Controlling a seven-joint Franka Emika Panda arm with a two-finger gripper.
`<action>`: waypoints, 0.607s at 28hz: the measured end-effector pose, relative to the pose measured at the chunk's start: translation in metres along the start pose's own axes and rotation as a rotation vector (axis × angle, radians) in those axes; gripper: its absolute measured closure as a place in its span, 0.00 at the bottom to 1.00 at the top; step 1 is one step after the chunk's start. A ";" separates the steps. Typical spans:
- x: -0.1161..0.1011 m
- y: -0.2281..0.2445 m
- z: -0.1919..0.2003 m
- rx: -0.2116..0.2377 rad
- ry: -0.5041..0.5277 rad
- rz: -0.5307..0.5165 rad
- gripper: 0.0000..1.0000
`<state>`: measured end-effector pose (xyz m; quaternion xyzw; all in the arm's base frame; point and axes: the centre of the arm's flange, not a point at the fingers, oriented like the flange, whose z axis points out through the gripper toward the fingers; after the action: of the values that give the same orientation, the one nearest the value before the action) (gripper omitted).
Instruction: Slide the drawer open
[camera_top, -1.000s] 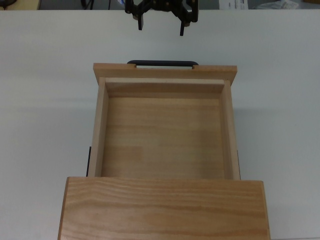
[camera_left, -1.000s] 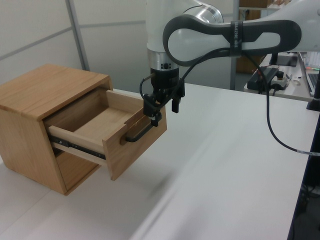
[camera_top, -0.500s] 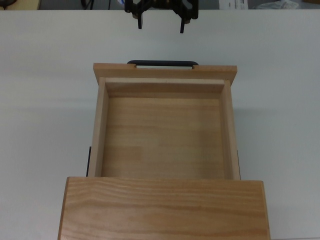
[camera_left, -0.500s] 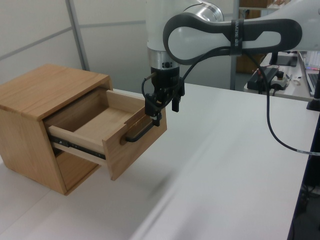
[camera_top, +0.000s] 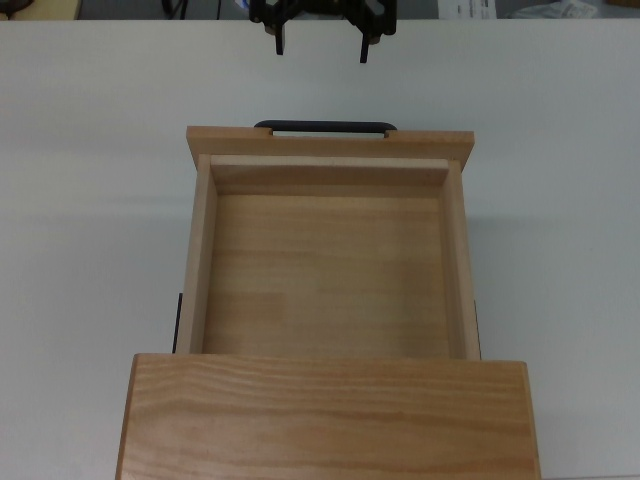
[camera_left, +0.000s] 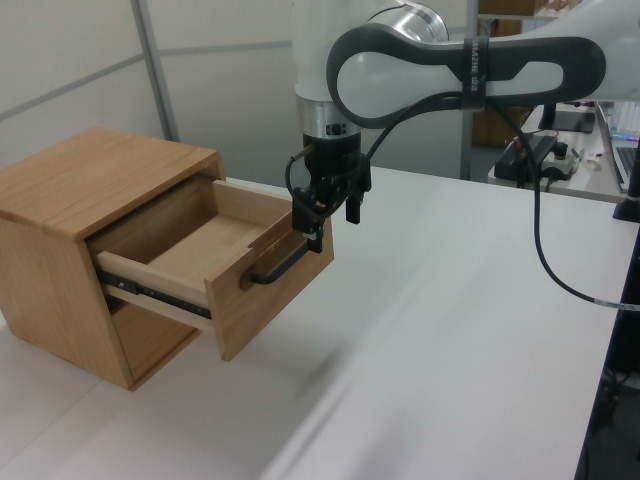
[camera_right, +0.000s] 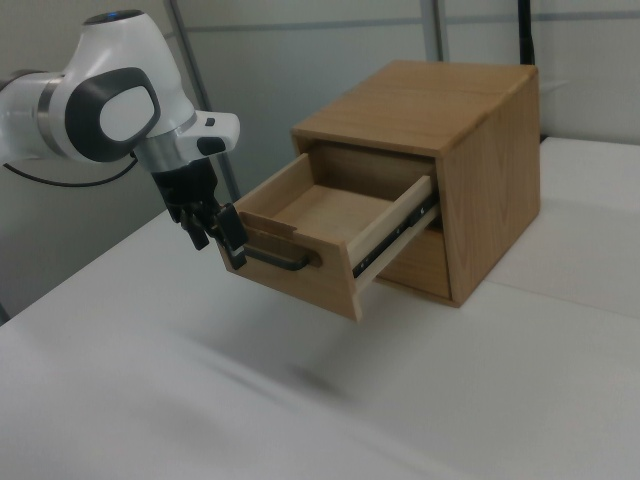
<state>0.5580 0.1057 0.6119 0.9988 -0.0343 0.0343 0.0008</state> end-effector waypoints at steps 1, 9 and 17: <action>0.000 0.000 0.000 0.000 -0.001 0.000 0.00; -0.002 0.000 0.001 -0.005 -0.016 -0.005 0.00; -0.009 0.000 0.003 -0.016 -0.064 -0.039 0.00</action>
<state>0.5494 0.1066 0.6079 0.9998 -0.0153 0.0019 0.0084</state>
